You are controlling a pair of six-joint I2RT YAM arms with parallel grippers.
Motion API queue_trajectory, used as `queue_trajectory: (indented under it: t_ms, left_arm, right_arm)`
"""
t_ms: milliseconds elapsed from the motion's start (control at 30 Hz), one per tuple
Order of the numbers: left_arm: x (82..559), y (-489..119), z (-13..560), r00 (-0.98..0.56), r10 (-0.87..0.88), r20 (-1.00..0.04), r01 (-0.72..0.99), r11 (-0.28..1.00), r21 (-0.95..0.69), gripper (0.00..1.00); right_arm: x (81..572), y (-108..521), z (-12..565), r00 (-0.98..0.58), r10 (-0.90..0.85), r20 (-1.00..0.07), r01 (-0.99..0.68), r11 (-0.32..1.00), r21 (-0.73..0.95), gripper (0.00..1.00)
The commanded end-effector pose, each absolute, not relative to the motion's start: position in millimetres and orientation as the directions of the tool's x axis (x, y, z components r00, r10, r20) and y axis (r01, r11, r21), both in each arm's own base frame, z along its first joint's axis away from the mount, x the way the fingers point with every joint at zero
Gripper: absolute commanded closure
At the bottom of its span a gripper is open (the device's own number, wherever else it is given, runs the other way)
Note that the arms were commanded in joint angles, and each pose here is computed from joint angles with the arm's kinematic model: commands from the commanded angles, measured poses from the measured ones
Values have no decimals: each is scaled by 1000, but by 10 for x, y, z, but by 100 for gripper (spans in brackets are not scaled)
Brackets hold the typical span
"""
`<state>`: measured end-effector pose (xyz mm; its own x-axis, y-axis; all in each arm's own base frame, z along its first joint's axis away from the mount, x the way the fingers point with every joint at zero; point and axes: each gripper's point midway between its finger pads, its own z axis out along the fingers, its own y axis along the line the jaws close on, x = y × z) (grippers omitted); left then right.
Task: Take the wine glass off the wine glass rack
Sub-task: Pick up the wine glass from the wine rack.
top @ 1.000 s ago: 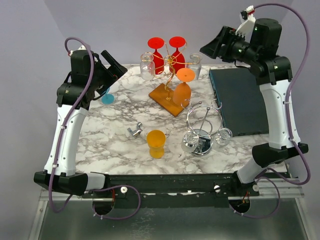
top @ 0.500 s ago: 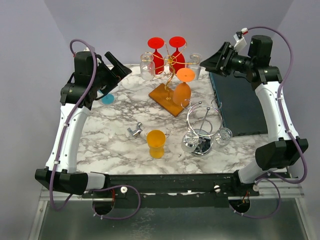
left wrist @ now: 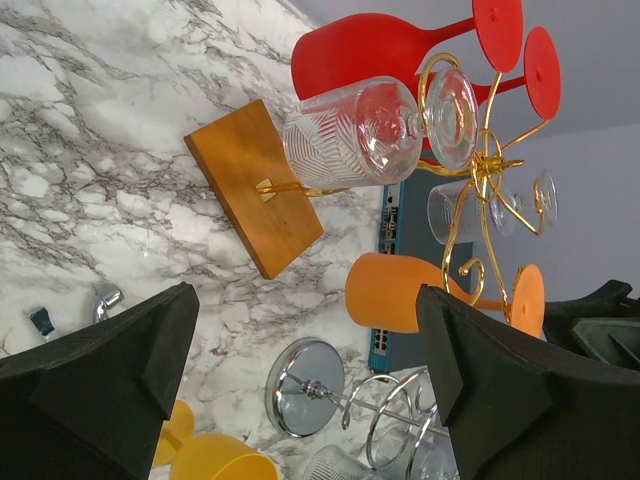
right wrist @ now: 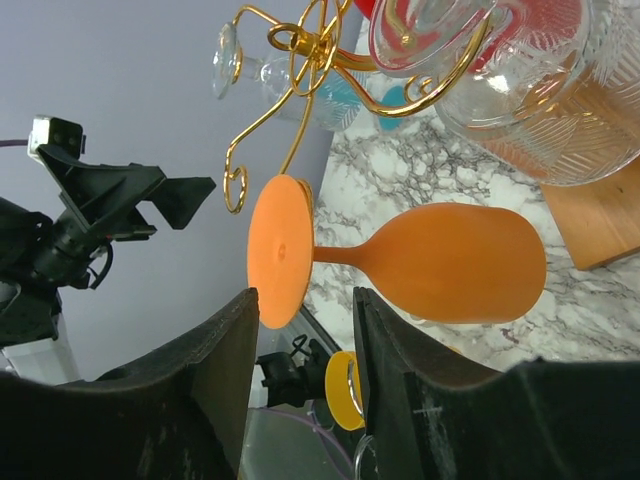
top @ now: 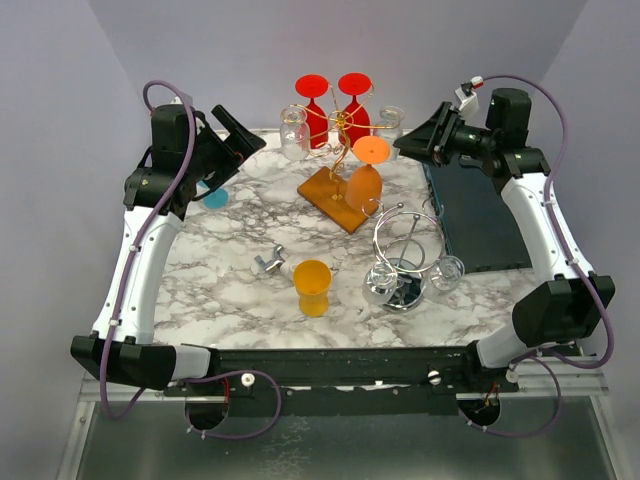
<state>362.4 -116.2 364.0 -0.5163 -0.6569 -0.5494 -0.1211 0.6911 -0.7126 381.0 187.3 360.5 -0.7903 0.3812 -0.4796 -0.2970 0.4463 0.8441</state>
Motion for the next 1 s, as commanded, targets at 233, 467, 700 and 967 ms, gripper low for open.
queue_trajectory:
  t_ms: [233, 467, 700, 967]
  left_arm:
    - [3585, -1176, 3687, -513, -658, -551, -96, 682, -725, 1]
    - [3586, -1179, 3694, -513, -659, -551, -94, 680, -727, 1]
    - [3577, -1167, 3688, -510, -658, -554, -96, 684, -724, 1]
    - [3578, -1165, 3690, -509, -658, -555, -96, 684, -723, 1]
  right_arm:
    - [3727, 2070, 3740, -793, 362, -490, -341, 403, 849, 57]
    - [3763, 2099, 3681, -799, 364, -479, -324, 410, 853, 61]
    - [3789, 2055, 3648, -787, 379, -486, -306, 444, 842, 61]
    - [3831, 2030, 3594, -783, 386, -488, -289, 469, 834, 60]
